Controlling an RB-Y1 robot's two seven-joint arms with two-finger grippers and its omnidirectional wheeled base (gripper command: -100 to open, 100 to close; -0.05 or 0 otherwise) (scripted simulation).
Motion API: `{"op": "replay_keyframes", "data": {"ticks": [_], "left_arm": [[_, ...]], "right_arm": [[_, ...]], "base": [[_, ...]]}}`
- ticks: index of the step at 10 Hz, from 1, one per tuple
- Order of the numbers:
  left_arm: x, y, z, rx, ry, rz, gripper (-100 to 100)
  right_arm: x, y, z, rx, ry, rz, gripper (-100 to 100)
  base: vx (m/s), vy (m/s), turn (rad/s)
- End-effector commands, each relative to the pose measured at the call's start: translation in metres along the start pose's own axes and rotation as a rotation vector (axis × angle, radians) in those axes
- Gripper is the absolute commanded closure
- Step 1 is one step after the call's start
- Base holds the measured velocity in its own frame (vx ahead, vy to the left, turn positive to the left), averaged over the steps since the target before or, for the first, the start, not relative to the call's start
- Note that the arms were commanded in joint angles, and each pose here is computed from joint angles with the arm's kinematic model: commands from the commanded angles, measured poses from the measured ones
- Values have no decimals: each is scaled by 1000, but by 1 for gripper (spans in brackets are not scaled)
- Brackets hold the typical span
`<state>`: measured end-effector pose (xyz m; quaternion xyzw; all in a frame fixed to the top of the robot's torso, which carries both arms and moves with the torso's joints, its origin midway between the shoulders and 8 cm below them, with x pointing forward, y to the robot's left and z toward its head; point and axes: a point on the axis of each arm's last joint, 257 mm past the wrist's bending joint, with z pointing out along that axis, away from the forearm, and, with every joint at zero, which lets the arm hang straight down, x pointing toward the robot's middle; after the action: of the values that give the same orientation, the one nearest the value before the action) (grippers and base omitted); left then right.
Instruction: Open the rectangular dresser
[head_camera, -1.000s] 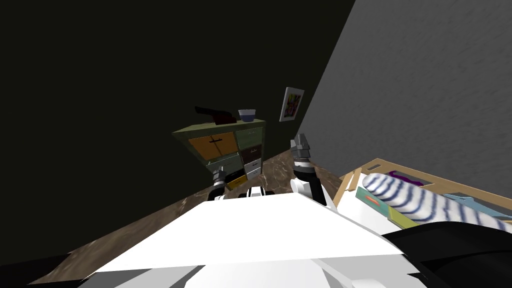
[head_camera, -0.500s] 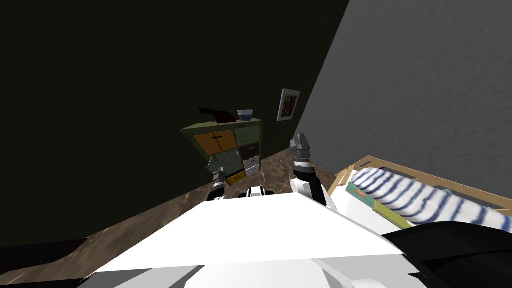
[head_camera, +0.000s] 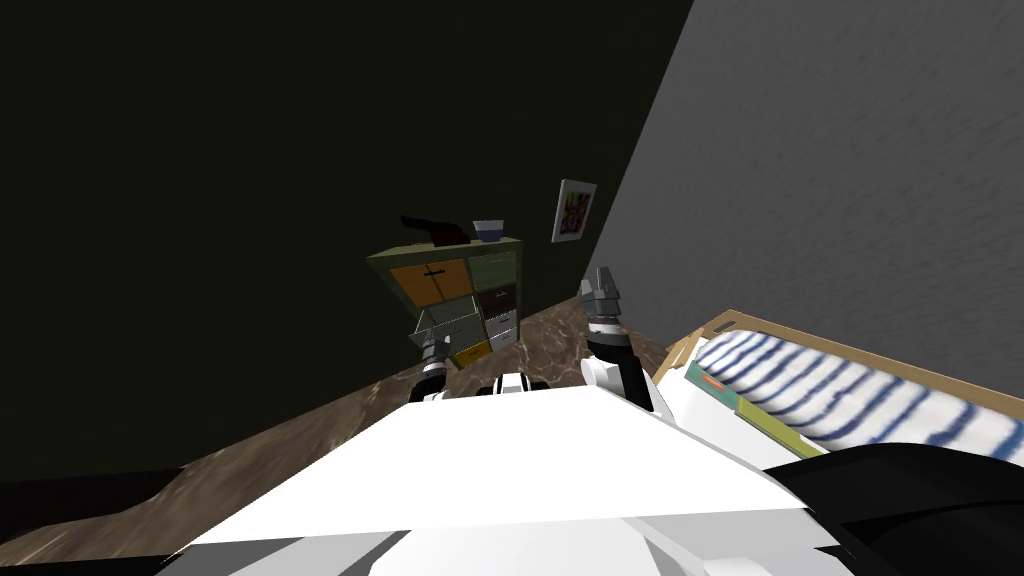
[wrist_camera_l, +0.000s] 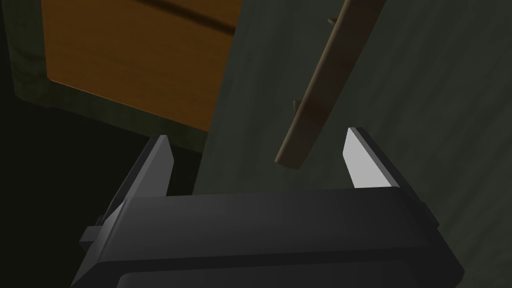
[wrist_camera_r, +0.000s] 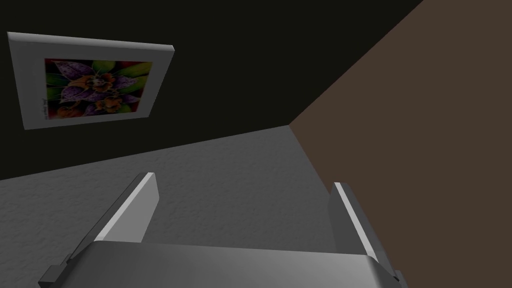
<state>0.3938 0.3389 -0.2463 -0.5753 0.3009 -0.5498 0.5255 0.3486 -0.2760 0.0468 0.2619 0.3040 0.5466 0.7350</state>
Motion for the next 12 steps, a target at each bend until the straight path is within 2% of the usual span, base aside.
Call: {"op": "replay_keyframes", "data": {"ticks": [1, 5, 6, 7, 12], "left_arm": [[3, -14, 4, 0, 1, -1, -100], [7, -36, 8, -1, 4, 0, -100], [6, -29, 6, -9, 0, 1, -100], [5, -28, 6, -13, 0, 1, 0], [4, -26, 5, -18, -3, 2, 0]], "right_arm": [[0, 0, 0, 0, 0, 0, 0], [0, 0, 0, 0, 0, 0, 0], [0, 0, 0, 0, 0, 0, 0], [0, 0, 0, 0, 0, 0, 0], [0, 0, 0, 0, 0, 0, 0]], "base": [[14, -7, 7], [-7, -14, 7], [0, 0, 0], [0, 0, 0], [0, 0, 0]]}}
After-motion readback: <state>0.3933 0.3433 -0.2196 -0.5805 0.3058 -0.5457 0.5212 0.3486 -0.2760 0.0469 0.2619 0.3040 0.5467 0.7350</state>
